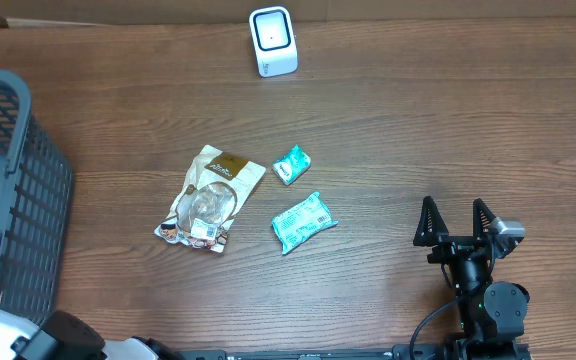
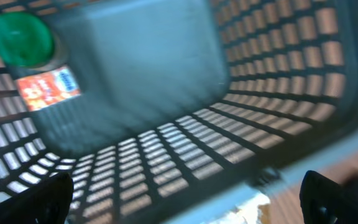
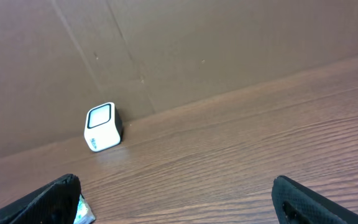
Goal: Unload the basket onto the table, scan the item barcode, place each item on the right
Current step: 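Move the left gripper back into the basket toward the orange Kleenex pack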
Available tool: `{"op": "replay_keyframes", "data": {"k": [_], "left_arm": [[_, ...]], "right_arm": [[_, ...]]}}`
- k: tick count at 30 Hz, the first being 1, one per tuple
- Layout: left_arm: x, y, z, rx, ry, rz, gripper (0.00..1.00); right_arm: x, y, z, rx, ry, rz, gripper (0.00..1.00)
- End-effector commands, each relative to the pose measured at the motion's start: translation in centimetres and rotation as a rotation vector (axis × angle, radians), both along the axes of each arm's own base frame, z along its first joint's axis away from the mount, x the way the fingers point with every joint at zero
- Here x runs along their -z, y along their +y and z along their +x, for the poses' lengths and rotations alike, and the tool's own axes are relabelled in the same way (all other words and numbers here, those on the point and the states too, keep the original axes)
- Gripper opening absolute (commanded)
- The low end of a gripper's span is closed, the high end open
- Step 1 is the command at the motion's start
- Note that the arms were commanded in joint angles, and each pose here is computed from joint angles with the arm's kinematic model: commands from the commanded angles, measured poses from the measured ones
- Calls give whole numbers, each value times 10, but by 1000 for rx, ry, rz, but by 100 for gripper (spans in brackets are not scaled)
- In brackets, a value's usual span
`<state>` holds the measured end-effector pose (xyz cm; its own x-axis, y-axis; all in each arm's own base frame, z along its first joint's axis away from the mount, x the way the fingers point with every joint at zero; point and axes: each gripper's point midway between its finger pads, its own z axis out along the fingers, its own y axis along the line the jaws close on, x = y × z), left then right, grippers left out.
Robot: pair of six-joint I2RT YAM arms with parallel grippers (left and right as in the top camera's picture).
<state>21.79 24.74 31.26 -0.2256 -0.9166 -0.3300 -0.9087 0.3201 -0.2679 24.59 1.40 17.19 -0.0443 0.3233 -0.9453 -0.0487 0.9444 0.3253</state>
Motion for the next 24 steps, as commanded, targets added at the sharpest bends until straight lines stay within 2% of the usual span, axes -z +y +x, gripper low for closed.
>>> {"op": "replay_keyframes", "data": {"k": [1, 6, 14, 24], "left_arm": [[9, 16, -10, -58, 77, 26, 100], [9, 22, -11, -72, 84, 51, 100], [22, 37, -25, -131, 189, 68, 100], [23, 37, -28, -136, 207, 67, 100]], "right_arm": [[1, 0, 0, 5, -5, -4, 100], [1, 0, 0, 5, -5, -4, 100], [1, 0, 0, 5, -5, -4, 100], [1, 0, 0, 5, -5, -4, 100]]}}
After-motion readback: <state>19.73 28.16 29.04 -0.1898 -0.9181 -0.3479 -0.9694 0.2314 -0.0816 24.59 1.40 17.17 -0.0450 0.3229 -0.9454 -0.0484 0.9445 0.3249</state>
